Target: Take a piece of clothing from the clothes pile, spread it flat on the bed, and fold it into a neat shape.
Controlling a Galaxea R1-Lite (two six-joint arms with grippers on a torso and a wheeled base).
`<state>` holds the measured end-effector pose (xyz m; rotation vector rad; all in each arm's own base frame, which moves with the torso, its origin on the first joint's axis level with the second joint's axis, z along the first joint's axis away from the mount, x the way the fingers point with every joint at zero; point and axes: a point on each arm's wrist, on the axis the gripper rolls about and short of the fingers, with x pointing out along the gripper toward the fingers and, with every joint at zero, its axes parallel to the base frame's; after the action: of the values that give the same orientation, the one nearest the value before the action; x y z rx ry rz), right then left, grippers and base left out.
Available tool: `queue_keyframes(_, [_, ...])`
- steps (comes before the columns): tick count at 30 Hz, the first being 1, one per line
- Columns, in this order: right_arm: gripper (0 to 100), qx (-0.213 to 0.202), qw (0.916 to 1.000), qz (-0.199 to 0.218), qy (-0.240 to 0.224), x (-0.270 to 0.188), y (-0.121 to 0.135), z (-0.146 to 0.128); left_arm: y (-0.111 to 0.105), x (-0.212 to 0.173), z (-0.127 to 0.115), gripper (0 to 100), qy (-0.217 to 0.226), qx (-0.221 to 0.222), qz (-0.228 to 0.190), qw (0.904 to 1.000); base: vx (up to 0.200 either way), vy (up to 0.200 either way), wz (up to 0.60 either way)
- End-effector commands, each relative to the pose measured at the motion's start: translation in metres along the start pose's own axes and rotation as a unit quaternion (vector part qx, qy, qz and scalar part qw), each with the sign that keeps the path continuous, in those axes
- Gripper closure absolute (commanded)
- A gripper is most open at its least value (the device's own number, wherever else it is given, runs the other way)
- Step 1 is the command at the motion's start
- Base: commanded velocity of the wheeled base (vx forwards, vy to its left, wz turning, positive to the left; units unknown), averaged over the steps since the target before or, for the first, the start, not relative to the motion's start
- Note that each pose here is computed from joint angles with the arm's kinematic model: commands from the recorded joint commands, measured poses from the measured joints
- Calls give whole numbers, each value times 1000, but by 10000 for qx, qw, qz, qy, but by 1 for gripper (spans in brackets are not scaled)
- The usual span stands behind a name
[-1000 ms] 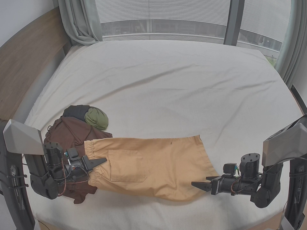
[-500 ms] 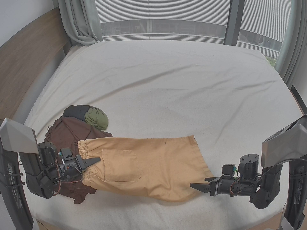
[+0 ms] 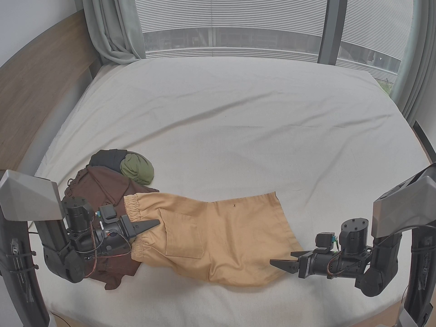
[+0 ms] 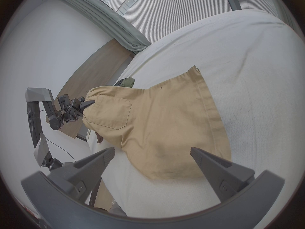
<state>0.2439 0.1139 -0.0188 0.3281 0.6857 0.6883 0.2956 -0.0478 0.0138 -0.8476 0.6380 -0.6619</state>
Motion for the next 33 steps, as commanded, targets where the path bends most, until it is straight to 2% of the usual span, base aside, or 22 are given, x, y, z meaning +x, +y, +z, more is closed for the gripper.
queue_keyframes(1, [0,-10,10000,9,-23,-1,1,1,-20,10,1,100,65,109,-310,9994,0,0,0])
queue_keyframes(11, [0,-22,10000,19,-50,-1,1,2,-43,43,-12,100,197,301,-569,9977,0,0,0])
queue_keyframes(17, [0,-49,9999,50,-152,-3,4,7,-54,55,-15,100,273,212,-768,9964,0,0,0])
queue_keyframes(24, [0,-57,9997,41,-224,-4,3,10,-60,66,-16,100,403,188,-822,9956,0,0,0])
queue_keyframes(33, [0,50,9981,153,-603,-6,7,28,-67,87,-23,100,600,244,-956,9933,0,0,0])
